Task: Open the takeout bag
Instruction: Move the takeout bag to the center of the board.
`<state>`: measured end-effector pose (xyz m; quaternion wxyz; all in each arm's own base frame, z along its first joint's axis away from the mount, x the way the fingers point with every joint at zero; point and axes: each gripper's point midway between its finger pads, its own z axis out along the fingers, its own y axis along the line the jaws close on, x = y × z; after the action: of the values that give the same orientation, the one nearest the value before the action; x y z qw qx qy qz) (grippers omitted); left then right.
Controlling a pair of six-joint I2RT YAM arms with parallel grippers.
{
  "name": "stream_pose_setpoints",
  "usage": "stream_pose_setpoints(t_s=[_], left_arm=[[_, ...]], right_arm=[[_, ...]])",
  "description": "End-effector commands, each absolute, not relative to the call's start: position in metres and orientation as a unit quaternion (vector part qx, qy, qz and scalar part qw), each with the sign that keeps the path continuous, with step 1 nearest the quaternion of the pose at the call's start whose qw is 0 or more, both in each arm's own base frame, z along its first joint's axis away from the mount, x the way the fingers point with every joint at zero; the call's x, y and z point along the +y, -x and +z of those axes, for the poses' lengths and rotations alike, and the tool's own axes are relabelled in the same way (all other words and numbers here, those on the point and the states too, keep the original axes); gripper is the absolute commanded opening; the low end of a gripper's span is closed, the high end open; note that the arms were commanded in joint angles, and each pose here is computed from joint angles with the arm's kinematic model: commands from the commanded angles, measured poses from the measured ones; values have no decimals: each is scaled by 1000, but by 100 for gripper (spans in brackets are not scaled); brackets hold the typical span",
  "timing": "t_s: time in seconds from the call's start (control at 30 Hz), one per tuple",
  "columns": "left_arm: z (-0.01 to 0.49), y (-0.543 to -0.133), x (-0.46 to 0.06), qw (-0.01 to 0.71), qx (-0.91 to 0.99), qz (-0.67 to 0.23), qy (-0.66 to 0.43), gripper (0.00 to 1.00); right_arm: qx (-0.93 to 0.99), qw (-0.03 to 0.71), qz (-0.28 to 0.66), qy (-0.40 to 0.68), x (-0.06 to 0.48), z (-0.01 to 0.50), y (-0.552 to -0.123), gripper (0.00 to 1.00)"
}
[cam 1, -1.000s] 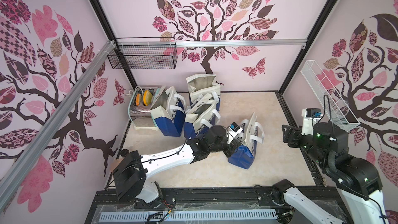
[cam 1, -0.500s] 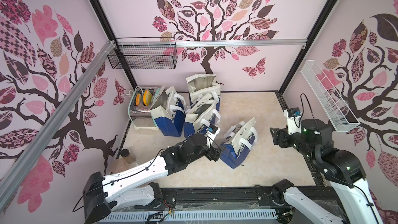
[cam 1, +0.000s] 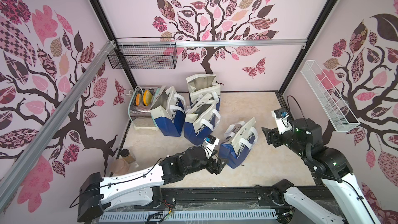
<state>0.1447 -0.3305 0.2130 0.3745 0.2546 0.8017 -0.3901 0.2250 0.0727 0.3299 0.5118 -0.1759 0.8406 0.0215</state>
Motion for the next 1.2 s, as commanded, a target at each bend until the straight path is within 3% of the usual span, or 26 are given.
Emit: stream_pose_setpoints(t_s=[0.0,0.27,0.77,0.9,1.0,1.17], left_arm=[[228,-155,-351,388,791,-414,-227,81],[229,-183,-353,430,794,-404,-146,76],[214,-179,-399,391,791,-432,-190,75],[205,-189,-403,402,793,-418,-184,69],[204,-200,-411,409,787,-420,-193,46],[204,-215,-430,415,776,-427,-206,47]], right_arm=[[810,560,29,170,77,356,-232,78],[810,567,9,149,68,360,-236,78],[811,567,-4,147,62,357,-233,78],[812,566,1,146,64,353,-235,78],[807,570,1,155,67,354,-238,78],[795,584,-13,163,71,352,-251,79]])
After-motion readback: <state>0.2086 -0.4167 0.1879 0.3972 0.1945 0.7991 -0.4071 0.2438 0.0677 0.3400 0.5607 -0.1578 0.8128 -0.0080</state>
